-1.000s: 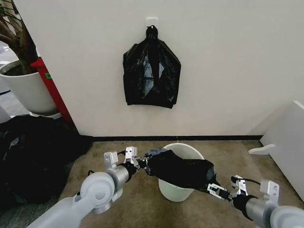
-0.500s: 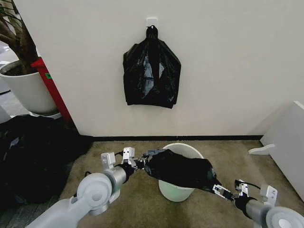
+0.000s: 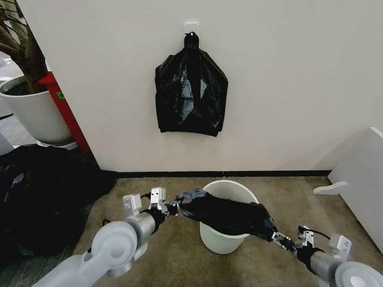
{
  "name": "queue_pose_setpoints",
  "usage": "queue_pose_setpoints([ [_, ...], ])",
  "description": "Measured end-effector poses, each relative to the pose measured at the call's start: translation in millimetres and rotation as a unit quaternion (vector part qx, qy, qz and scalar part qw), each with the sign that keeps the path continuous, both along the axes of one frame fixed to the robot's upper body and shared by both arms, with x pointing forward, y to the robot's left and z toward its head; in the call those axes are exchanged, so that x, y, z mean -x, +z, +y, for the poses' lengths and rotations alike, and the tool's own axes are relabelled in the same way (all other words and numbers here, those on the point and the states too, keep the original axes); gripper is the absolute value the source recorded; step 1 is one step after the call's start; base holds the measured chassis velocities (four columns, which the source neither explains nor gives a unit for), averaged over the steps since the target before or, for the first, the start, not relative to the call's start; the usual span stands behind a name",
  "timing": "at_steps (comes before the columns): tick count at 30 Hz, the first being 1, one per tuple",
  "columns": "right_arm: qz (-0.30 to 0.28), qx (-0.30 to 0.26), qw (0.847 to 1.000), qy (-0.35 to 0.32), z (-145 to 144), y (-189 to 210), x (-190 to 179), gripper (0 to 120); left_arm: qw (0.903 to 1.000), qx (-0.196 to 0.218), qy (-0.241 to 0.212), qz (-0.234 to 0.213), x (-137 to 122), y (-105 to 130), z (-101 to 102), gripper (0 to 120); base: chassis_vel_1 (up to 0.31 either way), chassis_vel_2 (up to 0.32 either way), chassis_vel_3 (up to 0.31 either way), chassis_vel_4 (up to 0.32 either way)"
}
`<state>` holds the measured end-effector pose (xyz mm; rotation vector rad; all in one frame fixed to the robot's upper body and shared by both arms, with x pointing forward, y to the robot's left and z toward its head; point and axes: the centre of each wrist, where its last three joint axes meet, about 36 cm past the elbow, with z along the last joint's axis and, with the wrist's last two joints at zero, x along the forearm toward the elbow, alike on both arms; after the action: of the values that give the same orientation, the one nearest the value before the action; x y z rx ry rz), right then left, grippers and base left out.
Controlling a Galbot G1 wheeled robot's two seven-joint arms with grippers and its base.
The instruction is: Place the garbage bag over the trash bin.
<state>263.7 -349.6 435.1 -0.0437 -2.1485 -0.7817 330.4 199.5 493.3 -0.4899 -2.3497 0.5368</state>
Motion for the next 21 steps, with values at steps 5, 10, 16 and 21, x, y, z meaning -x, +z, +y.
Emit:
queue_pose_setpoints([
  [5,-0.020,-0.012,1.000,0.001,17,26,4,25,1.0000,-0.005,0.000,0.003,15,15,-1,0,0.000,0.000,0.000,0.000],
  [10,-0.038,-0.022,0.999,0.012,33,61,7,9,1.0000,-0.006,0.000,0.002,25,32,0,0,0.000,0.000,0.000,0.000],
  [16,0.012,-0.032,0.999,0.012,44,97,13,0,0.9995,-0.029,0.003,0.008,41,50,5,0,0.000,0.000,0.000,0.000],
  [21,0.049,-0.032,0.998,0.000,40,81,9,0,0.9977,-0.059,0.014,0.030,42,35,9,0,0.000,0.000,0.000,0.000],
])
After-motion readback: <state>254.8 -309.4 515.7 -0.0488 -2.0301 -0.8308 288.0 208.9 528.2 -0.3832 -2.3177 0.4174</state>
